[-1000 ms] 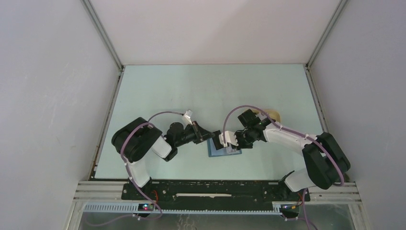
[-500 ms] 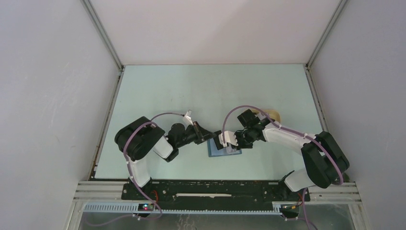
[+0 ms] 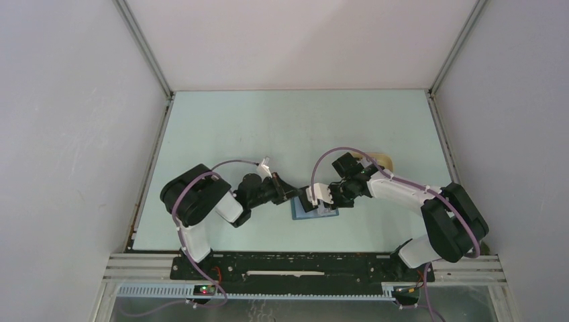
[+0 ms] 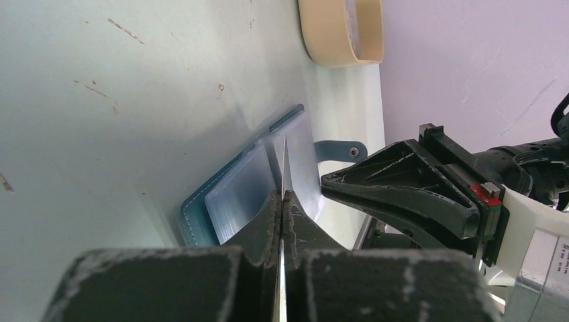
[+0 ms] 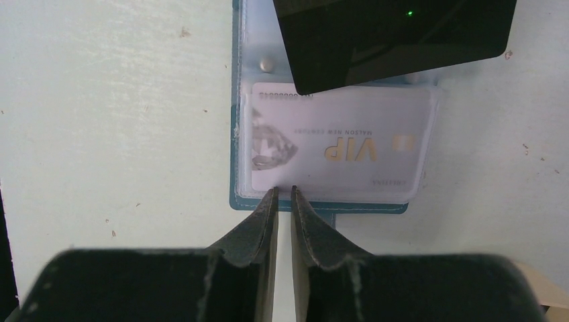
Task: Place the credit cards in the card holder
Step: Insert the credit card into the card holder.
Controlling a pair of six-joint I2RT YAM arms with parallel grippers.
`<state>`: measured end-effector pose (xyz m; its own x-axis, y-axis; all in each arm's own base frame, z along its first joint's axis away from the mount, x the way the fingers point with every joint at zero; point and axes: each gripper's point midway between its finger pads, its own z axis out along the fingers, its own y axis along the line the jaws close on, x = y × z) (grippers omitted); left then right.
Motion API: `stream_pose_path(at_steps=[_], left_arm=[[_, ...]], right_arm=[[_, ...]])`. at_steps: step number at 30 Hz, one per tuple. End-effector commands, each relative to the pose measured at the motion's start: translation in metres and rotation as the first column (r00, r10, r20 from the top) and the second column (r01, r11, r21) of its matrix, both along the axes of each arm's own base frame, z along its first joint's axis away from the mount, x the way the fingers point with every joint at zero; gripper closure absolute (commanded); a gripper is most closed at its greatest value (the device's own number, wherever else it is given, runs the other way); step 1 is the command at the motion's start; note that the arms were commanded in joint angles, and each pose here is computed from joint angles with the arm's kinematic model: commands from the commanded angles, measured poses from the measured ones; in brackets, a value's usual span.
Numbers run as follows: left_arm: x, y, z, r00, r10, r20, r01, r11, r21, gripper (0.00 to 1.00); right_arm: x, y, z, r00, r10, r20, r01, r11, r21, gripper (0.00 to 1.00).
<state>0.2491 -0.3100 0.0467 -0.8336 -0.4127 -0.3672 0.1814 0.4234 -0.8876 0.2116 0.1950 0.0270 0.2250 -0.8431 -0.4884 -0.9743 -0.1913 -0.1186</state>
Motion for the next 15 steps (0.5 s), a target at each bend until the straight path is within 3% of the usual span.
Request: stream_pose_path(at_steps=[1,15], left_arm=[[0.009,-0.006,0.018,0.997,0.005,0.071,-0.005,1.000,-0.007,1.00],[0.006,-0.011,0.007,0.999,0.003,0.042,-0.004,0.999,0.037,1.00]], right_arm=[[0.007,0.006,0.007,1.000,-0.001,0.019,0.001,1.000,0.006,0.81],[0.007,0.007,0.010,1.000,-0.003,0.017,0.003,1.000,0.009,0.81]])
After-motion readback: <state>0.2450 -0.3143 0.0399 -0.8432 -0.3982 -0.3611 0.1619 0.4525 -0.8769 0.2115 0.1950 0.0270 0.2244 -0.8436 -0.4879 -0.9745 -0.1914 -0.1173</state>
